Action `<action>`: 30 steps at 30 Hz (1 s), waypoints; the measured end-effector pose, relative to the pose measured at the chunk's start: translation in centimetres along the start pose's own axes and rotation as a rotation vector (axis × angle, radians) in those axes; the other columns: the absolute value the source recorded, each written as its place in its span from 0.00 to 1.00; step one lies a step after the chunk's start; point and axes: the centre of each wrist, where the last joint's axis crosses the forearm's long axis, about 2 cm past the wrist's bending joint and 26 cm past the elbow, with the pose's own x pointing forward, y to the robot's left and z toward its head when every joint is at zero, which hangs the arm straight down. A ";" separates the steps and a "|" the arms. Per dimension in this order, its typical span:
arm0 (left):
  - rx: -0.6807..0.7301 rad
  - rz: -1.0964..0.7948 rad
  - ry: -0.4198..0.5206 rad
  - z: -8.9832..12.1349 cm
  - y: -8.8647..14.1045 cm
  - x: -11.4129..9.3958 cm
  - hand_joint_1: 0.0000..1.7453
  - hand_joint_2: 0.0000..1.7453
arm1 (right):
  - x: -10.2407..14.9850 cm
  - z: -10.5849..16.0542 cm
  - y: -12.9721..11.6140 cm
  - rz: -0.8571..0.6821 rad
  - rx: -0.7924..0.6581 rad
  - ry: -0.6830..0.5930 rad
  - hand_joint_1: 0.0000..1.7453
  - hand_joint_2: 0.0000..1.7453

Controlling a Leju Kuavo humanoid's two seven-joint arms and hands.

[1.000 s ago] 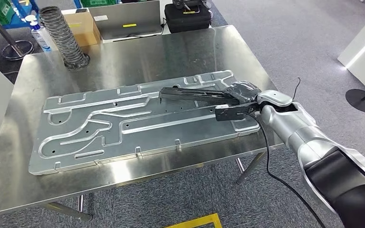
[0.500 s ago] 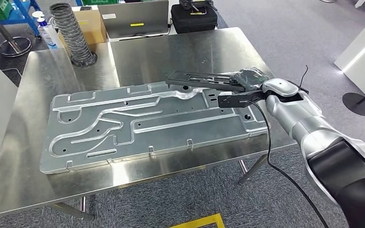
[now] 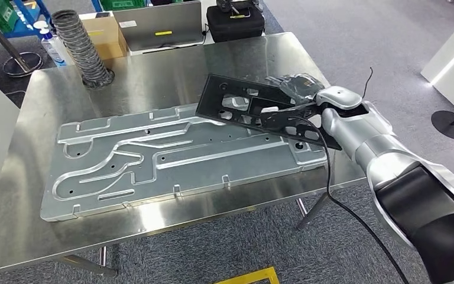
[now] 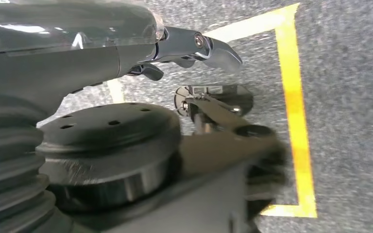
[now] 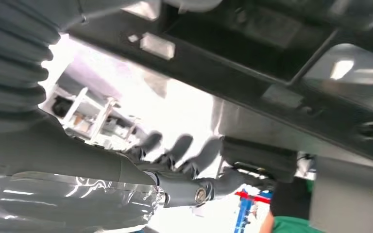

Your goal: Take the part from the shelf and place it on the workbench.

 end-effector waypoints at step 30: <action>0.020 0.062 0.116 0.1 0.3 -0.5 0.00 0.00 | -19.6 17.3 0.0 -0.162 -0.203 0.501 0.00 0.00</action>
